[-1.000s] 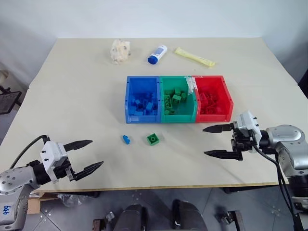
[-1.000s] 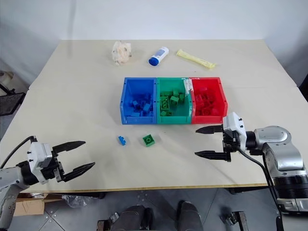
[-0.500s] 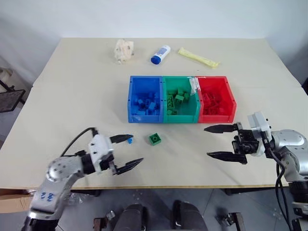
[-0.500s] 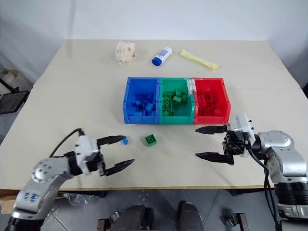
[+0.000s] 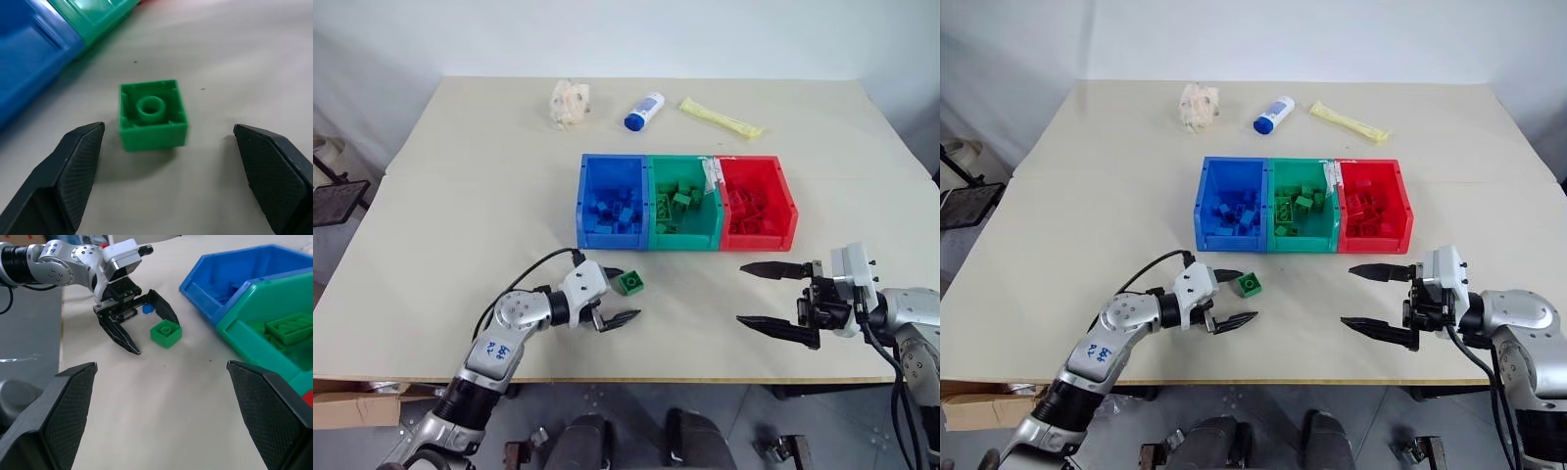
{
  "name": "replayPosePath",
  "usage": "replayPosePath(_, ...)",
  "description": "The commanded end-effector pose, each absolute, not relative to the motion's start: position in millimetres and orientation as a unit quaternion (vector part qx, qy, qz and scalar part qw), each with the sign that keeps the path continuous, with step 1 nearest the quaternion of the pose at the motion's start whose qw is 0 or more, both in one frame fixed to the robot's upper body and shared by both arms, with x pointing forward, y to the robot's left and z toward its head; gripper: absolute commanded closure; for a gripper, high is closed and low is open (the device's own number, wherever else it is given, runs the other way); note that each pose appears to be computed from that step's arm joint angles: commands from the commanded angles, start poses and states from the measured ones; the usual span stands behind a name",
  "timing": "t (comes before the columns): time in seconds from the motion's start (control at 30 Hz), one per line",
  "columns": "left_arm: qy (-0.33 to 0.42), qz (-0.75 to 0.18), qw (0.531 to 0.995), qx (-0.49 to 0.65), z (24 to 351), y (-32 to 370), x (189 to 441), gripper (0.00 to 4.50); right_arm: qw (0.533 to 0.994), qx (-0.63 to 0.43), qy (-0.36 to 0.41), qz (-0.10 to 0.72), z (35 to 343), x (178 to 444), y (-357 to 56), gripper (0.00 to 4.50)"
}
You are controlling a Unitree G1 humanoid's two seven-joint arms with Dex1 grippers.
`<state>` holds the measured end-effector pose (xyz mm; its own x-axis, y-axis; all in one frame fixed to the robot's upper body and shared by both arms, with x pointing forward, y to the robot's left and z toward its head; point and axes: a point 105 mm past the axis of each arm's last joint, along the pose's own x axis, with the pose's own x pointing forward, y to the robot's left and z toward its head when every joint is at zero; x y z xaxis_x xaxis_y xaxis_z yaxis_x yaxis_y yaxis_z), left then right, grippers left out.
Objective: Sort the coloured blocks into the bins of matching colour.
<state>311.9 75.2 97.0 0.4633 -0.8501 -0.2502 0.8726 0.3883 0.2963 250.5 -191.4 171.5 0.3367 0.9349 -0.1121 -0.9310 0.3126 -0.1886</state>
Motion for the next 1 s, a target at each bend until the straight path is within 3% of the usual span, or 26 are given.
replayPosePath(0.03,0.044,-0.534,0.815,0.220,92,65,314,0.00,0.816,-0.119,-0.028,0.565,183,245,-193,0.06)
replayPosePath(0.13,0.050,-0.540,0.810,0.223,92,61,315,0.00,0.821,-0.121,-0.026,0.558,183,243,-195,0.06)
replayPosePath(0.2,0.047,-0.543,0.809,0.220,95,57,317,0.41,0.825,-0.122,-0.024,0.551,183,242,-197,0.00)
replayPosePath(0.5,0.049,-0.550,0.805,0.216,96,54,315,3.00,0.837,-0.120,-0.021,0.534,181,239,-203,0.00)
replayPosePath(0.7,0.013,-0.553,0.807,0.208,113,43,317,2.99,0.845,-0.125,-0.024,0.520,183,239,-207,0.00)
replayPosePath(0.9,-0.050,-0.553,0.811,0.186,157,23,322,2.99,0.861,-0.124,-0.036,0.492,187,236,-214,0.00)
replayPosePath(1.0,-0.110,-0.538,0.817,0.176,199,8,336,2.99,0.886,-0.115,-0.067,0.444,197,236,-226,0.00)
